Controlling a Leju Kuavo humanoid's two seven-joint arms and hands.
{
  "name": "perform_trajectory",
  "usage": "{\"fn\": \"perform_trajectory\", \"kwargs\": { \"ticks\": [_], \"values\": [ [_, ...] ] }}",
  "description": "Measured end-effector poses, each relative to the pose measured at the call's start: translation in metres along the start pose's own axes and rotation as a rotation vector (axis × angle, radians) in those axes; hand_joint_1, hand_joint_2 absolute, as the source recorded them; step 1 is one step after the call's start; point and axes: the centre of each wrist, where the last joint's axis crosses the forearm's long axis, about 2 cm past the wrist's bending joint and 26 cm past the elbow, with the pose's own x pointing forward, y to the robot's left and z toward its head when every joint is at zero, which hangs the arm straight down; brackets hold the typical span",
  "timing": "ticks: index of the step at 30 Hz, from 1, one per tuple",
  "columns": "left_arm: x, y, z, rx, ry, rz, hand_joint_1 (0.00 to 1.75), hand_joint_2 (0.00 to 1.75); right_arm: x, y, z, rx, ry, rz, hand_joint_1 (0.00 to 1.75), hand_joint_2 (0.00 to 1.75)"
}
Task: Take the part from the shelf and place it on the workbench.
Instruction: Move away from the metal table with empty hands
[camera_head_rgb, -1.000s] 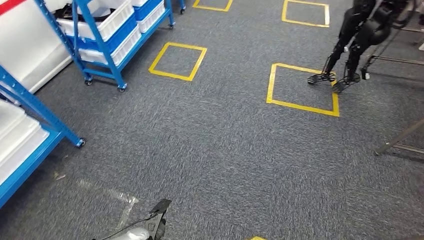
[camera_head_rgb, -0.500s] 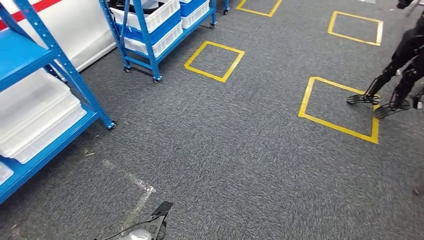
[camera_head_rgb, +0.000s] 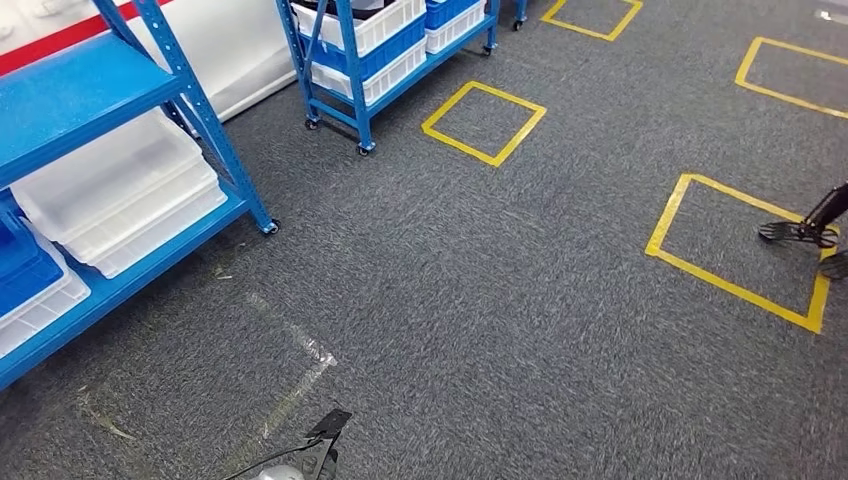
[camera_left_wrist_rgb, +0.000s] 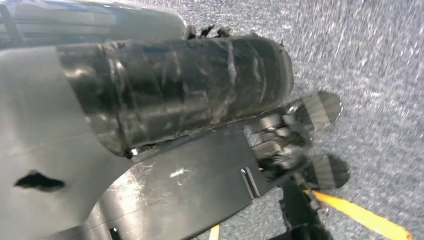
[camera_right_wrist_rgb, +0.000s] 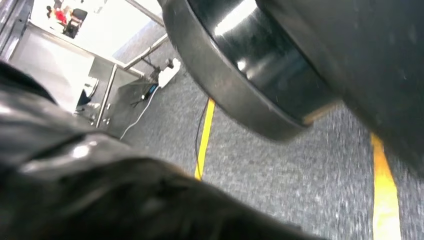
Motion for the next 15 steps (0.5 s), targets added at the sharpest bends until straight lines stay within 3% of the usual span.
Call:
{"fn": "perform_trajectory", "kwargs": {
  "ticks": [15],
  "values": [
    [-0.004,0.0015,-0.0011,0.001,0.0,-0.009,0.0,0.0,-0.0003,0.0012,0.0,0.002,-0.004,0.002,0.0,0.0]
  ]
}}
